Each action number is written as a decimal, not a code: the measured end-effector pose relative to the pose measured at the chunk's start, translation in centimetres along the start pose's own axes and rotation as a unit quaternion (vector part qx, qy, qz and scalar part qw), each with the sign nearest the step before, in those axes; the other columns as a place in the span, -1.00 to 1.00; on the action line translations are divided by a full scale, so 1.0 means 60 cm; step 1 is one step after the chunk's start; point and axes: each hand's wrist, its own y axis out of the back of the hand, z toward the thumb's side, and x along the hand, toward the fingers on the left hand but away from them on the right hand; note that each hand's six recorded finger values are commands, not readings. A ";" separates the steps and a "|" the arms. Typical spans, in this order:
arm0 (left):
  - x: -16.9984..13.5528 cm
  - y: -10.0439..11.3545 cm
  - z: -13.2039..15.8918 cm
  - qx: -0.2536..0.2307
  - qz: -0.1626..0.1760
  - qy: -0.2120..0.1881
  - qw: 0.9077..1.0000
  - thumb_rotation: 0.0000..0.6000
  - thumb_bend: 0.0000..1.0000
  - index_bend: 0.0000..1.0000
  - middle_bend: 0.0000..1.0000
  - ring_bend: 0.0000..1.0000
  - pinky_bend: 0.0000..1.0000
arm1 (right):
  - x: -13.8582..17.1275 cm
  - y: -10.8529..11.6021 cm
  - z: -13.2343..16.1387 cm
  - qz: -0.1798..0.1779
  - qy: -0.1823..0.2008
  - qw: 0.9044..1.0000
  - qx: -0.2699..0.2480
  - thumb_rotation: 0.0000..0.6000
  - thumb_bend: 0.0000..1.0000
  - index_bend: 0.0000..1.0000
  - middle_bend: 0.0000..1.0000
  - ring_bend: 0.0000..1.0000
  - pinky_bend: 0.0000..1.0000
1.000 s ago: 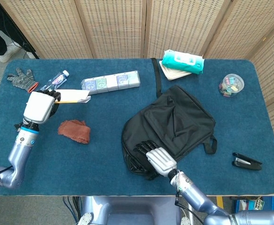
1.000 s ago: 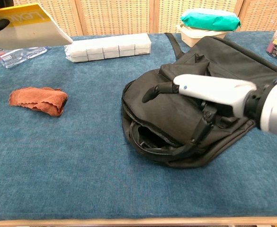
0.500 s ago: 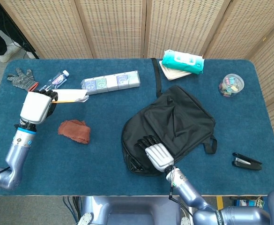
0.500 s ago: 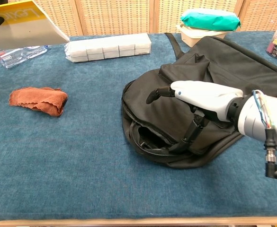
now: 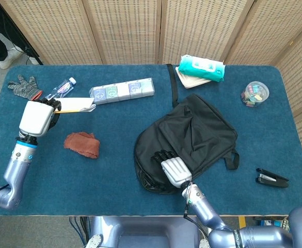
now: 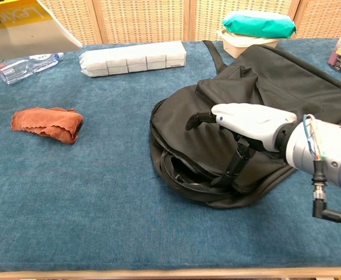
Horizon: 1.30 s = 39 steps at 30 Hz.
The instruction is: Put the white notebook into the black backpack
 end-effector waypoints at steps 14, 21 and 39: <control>-0.008 0.004 -0.013 -0.004 0.005 0.004 1.000 1.00 0.07 0.64 0.29 0.24 0.45 | 0.003 -0.007 -0.001 -0.003 -0.016 1.000 0.025 1.00 1.00 0.20 0.25 0.34 0.44; -0.015 0.002 -0.014 -0.011 0.010 -0.001 1.000 1.00 0.07 0.64 0.29 0.24 0.45 | 0.008 0.001 0.004 -0.013 0.007 0.999 0.029 1.00 1.00 0.24 0.28 0.36 0.44; -0.060 0.017 -0.004 -0.066 0.062 -0.067 0.994 1.00 0.07 0.64 0.29 0.24 0.45 | -0.026 0.115 0.063 -0.041 0.091 0.987 -0.127 1.00 1.00 0.19 0.26 0.33 0.52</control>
